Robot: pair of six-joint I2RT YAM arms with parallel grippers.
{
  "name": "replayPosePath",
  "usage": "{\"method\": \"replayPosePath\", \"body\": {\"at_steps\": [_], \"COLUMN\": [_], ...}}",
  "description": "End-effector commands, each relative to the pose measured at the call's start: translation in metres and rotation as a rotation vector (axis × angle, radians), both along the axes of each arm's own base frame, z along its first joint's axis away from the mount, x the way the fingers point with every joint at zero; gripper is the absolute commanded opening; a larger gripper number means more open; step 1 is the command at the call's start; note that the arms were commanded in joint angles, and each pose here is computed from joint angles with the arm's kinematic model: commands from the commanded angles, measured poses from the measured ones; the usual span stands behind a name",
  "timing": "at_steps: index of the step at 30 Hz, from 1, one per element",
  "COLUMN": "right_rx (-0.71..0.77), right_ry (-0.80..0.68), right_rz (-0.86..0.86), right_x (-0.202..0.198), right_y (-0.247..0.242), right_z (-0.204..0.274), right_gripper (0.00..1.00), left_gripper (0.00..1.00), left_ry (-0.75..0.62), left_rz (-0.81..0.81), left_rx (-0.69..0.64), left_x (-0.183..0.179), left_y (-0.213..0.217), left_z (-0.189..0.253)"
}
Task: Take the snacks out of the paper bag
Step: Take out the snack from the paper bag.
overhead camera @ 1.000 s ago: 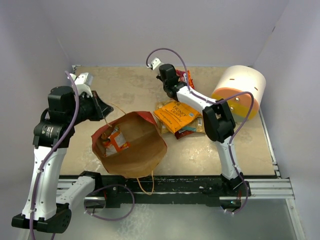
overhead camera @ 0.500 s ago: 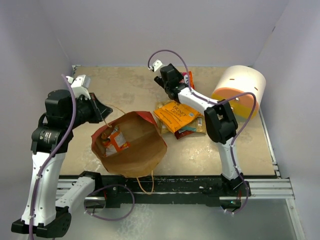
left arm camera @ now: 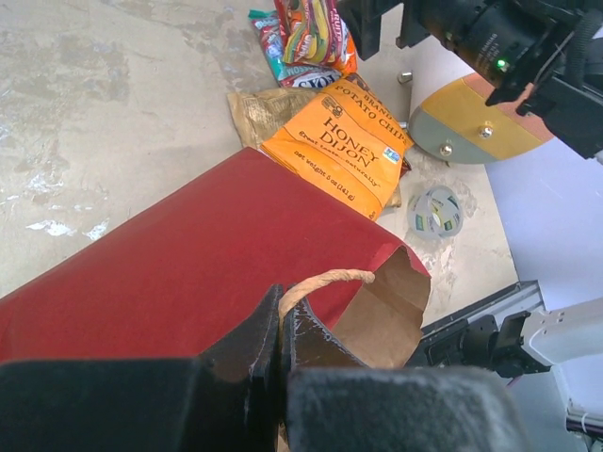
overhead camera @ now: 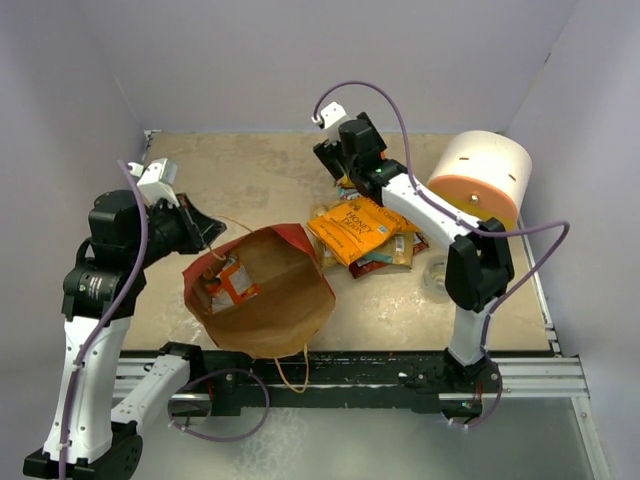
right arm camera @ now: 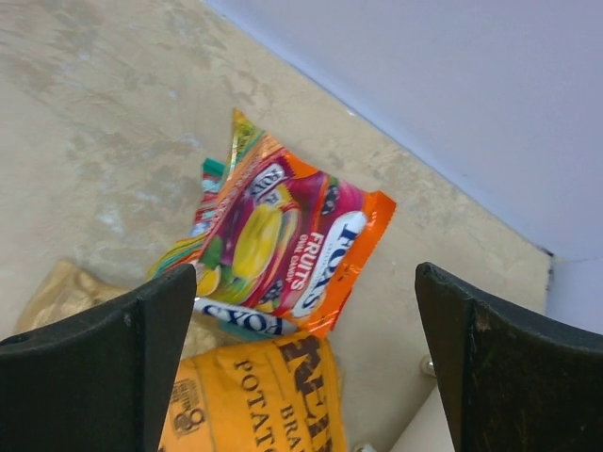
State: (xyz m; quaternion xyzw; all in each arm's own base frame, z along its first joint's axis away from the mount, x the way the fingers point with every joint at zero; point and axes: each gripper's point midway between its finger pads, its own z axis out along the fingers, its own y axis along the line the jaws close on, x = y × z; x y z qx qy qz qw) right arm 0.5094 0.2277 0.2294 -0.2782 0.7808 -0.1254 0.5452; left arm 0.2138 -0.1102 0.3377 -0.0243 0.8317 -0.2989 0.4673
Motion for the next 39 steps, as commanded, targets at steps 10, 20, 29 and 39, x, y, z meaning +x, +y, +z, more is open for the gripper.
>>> {"method": "replayPosePath", "body": {"at_steps": [10, 20, 29, 39], "right_rx": [0.356, 0.367, -0.086, -0.300], "right_ry": [0.142, -0.136, -0.187, -0.201], "right_rz": [0.303, 1.246, 1.644, 1.517], "right_x": [-0.121, -0.331, -0.385, -0.335], "right_y": [0.021, 0.109, 0.171, 0.260], "right_z": [0.072, 0.143, 0.061, 0.010], "right_gripper": [0.99, 0.90, 0.79, 0.76], "left_gripper": [0.00, 0.00, 0.00, 0.00], "left_ry": [-0.049, -0.081, -0.067, -0.067], "left_rz": [0.003, -0.042, -0.027, -0.048], "left_rx": [-0.064, -0.087, -0.077, -0.068], "left_x": [0.002, 0.000, 0.002, -0.001], "left_y": [-0.005, -0.013, -0.010, -0.012], "left_z": [0.005, 0.016, 0.023, 0.032]}}
